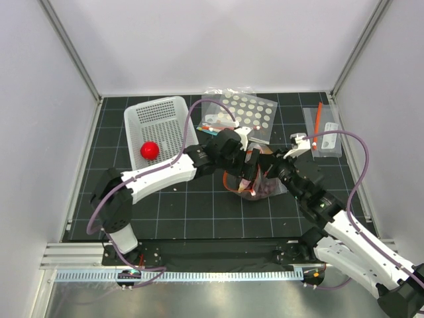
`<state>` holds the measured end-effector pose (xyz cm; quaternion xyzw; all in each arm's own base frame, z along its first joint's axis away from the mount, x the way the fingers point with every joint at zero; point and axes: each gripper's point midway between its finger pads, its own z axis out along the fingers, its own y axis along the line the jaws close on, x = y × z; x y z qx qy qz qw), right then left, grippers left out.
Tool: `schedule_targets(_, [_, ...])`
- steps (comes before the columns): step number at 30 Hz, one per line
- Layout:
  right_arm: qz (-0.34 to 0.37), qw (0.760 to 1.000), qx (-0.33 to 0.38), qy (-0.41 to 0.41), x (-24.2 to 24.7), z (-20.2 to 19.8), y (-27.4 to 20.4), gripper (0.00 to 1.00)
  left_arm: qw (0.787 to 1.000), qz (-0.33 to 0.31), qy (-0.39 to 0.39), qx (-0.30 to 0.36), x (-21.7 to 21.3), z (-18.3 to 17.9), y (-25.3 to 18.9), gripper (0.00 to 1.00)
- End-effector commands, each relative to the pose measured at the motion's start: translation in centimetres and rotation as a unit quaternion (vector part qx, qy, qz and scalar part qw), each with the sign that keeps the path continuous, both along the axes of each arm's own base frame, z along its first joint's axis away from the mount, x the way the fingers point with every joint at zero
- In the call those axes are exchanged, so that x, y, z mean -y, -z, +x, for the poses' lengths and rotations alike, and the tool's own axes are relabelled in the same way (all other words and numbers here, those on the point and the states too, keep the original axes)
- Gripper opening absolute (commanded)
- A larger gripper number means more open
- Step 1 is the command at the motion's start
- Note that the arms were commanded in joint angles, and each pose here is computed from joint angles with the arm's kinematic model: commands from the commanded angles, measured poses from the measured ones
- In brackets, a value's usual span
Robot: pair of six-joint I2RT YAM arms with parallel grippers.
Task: Place the food in the zip-top bag and seal the zipper
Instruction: Place the fake vegetable in the zipper food storage bag, then pick up the fake fruit from the bin.
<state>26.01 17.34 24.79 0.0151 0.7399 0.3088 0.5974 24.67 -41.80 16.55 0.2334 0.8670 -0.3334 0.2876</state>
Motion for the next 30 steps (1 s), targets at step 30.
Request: schedule_targets(30, [0.029, 0.998, 0.027, 0.039, 0.7, 0.5, -3.2, 0.01, 0.906, 0.256, -0.337, -0.009, -25.0, 11.9, -7.6, 0.99])
